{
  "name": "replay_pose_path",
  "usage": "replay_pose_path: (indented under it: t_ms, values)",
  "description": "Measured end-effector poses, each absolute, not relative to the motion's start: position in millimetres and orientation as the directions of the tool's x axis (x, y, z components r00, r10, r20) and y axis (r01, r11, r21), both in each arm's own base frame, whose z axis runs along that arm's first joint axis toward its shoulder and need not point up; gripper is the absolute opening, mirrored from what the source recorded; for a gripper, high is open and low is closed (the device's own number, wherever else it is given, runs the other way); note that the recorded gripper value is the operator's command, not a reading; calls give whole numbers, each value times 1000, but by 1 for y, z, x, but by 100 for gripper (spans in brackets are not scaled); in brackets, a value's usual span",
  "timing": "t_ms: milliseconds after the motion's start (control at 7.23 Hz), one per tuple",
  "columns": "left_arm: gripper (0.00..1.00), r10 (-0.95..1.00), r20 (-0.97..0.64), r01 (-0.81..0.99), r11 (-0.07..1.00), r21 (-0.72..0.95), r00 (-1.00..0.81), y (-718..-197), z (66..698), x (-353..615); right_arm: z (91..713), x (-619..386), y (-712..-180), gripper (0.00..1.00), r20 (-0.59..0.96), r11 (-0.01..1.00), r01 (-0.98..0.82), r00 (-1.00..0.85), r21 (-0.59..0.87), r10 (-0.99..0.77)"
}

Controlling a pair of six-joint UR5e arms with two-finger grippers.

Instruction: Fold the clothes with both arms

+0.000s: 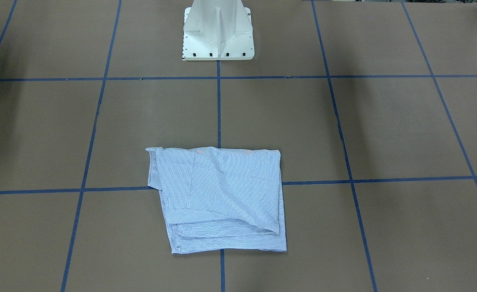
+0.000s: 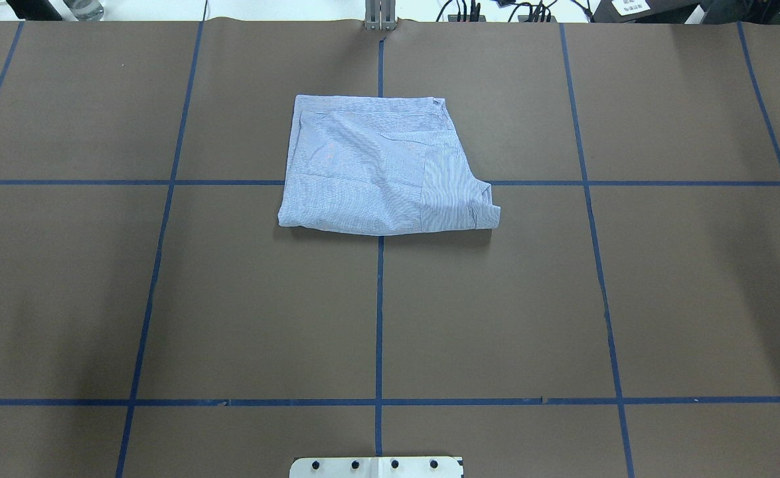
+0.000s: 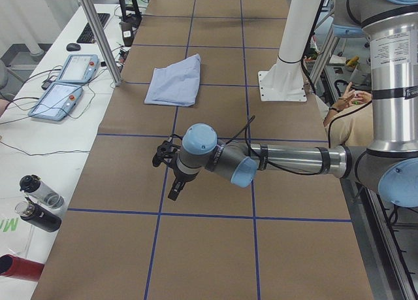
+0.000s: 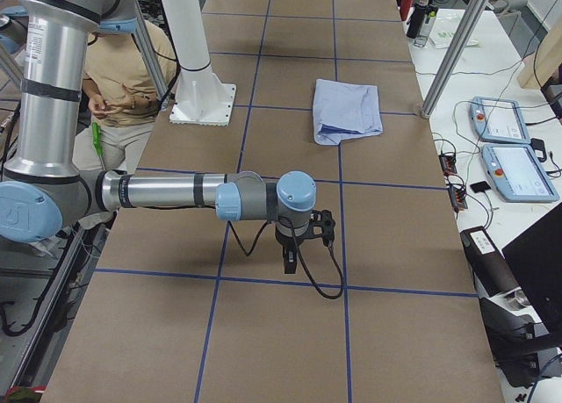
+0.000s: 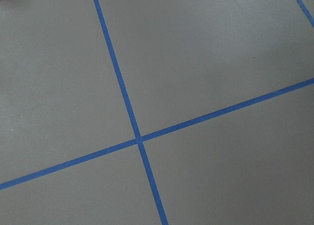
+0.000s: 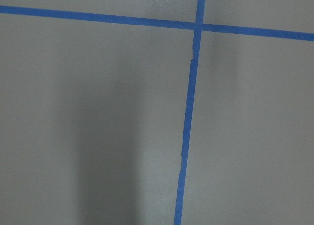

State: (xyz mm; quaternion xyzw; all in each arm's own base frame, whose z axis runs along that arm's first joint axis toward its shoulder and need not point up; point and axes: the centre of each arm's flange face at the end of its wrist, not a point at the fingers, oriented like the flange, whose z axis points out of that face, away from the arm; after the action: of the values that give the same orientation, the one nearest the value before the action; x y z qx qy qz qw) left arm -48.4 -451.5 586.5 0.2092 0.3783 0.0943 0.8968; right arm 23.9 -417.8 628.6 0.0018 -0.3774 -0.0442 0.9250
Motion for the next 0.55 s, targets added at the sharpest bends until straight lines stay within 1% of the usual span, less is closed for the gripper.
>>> replay_pose_path:
  t_ms: [553]
  values:
    - [100, 332, -637, -13, 893, 450, 695, -451, 586, -48, 624, 29, -423, 100, 701, 997, 68, 708, 48, -82]
